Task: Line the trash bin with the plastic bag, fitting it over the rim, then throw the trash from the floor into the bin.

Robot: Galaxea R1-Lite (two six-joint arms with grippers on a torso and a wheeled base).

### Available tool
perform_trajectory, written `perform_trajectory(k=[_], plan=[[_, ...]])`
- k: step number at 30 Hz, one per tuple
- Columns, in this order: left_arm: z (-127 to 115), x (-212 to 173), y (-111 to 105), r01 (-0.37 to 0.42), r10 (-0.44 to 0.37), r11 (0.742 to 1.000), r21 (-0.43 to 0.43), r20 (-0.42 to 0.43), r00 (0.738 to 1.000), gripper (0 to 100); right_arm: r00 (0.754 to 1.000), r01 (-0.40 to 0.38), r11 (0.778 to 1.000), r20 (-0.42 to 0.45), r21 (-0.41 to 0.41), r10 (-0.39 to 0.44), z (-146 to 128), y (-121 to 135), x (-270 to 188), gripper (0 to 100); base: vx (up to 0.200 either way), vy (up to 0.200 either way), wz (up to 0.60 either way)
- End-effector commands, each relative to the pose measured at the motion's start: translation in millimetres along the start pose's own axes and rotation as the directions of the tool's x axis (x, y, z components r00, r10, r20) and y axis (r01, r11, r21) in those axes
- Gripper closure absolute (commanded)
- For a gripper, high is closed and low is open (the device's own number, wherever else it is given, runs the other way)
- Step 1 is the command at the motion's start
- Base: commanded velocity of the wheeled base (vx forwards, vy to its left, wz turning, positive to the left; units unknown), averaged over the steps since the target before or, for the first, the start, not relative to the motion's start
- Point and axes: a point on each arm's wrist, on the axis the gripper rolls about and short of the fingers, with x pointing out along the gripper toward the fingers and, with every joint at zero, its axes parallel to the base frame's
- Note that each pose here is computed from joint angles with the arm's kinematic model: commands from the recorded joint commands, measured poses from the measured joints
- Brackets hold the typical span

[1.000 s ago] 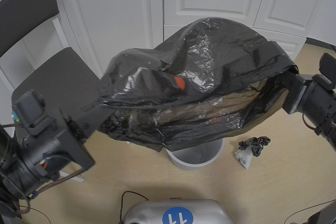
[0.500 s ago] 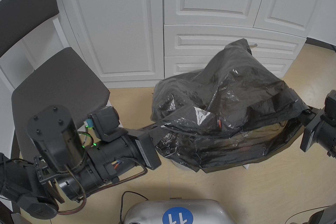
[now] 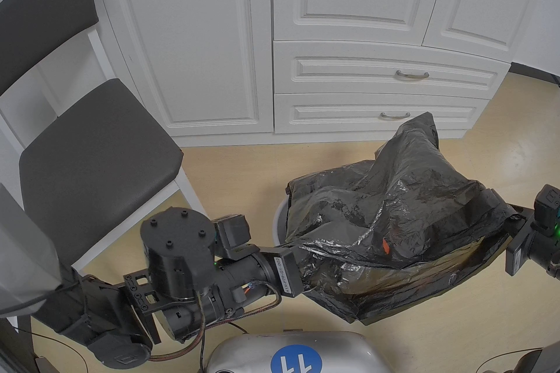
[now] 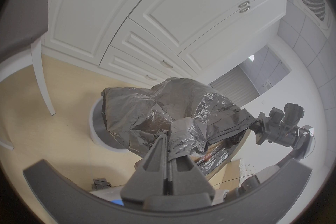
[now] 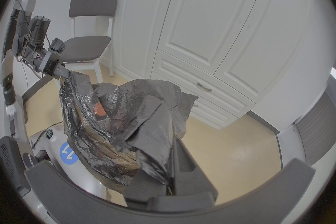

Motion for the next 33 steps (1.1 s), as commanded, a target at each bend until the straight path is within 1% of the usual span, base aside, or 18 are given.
perform_trajectory(k=[1,2,5,7,10,11,16,18,21,22,23,24,25,26,27,28,30,33], plan=[[-9.6,14.4,11.6,-0.041,0.04,0.999,-0.017,-0.033,0.999,100,0.998,-0.05,0.999,-0.046,-0.018,0.049,-3.7,6.9,14.4,100,0.0,0.0,0.0],[-9.6,14.4,11.6,-0.041,0.04,0.999,-0.017,-0.033,0.999,100,0.998,-0.05,0.999,-0.046,-0.018,0.049,-3.7,6.9,14.4,100,0.0,0.0,0.0],[-10.2,21.0,13.3,-0.046,0.045,0.998,-0.036,-0.032,0.998,100,0.992,-0.086,0.996,-0.097,-0.026,0.083,-4.9,14.7,31.9,100,0.0,0.0,0.0],[-8.9,24.6,15.9,-0.051,0.05,0.998,-0.037,-0.026,0.998,100,0.989,-0.103,0.994,-0.107,-0.033,0.099,-5.5,18.9,39.5,100,0.0,0.0,0.0],[-7.4,30.8,17.2,-0.045,0.044,0.998,-0.035,-0.023,0.999,100,0.987,-0.139,0.989,-0.092,-0.041,0.135,-3.0,25.9,50.7,100,0.0,0.0,0.0],[-6.1,38.8,17.7,-0.042,0.041,0.999,-0.028,-0.014,0.999,100,0.983,-0.17,0.984,-0.077,-0.044,0.167,-0.2,31.6,62.8,100,0.0,0.0,0.0],[-12.0,51.2,15.1,-0.03,0.03,1.0,-0.003,-0.024,0.999,100,0.97,-0.24,0.967,-0.059,-0.084,0.235,-4.2,57.6,92.9,100,0.0,0.0,0.0],[-14.9,52.9,13.9,-0.023,0.023,1.0,0.0,-0.027,0.999,100,0.964,-0.267,0.96,-0.031,-0.084,0.266,-5.6,71.8,98.2,100,0.0,0.0,0.0],[-24.0,58.8,10.7,0.008,-0.008,1.0,0.007,-0.007,1.0,100,0.95,-0.305,0.95,0.046,-0.074,0.308,-8.2,89.6,103.6,100,0.0,0.0,0.0],[-24.0,58.8,10.7,0.008,-0.008,1.0,0.007,-0.007,1.0,100,0.95,-0.305,0.95,0.046,-0.074,0.308,-8.2,89.6,103.6,100,0.0,0.0,0.0],[-28.0,60.5,8.2,0.046,-0.046,0.999,0.007,0.03,0.998,100,0.94,-0.319,0.946,0.105,-0.057,0.323,-6.6,98.7,106.7,100,0.0,0.0,0.0],[-30.0,61.3,6.9,0.065,-0.065,0.998,0.008,0.046,0.997,100,0.938,-0.321,0.946,0.12,-0.046,0.324,-7.2,102.5,108.7,100,0.0,0.0,0.0],[-30.0,61.3,6.9,0.065,-0.065,0.998,0.008,0.046,0.997,100,0.938,-0.321,0.946,0.12,-0.046,0.324,-7.2,102.5,108.7,100,0.0,0.0,0.0],[-37.5,63.2,8.8,0.087,-0.087,0.996,0.01,0.066,0.994,100,0.935,-0.325,0.946,0.147,-0.005,0.322,-7.5,110.4,115.6,100,0.0,0.0,0.0],[-37.5,63.2,8.8,0.087,-0.087,0.996,0.01,0.066,0.994,100,0.935,-0.325,0.946,0.147,-0.005,0.322,-7.5,110.4,115.6,100,0.0,0.0,0.0],[-40.6,65.8,10.9,0.101,-0.102,0.995,0.011,0.088,0.991,100,0.932,-0.332,0.943,0.159,0.019,0.325,-7.3,115.7,119.8,100,0.0,0.0,0.0],[-46.5,68.9,14.9,0.104,-0.105,0.995,0.011,0.091,0.99,100,0.93,-0.342,0.939,0.157,0.038,0.332,-7.8,120.0,123.6,100,0.0,0.0,0.0],[-56.2,73.7,21.5,0.093,-0.094,0.995,0.021,0.076,0.993,100,0.929,-0.349,0.931,0.172,0.107,0.328,-0.1,123.0,130.1,100,0.0,0.0,0.0]])
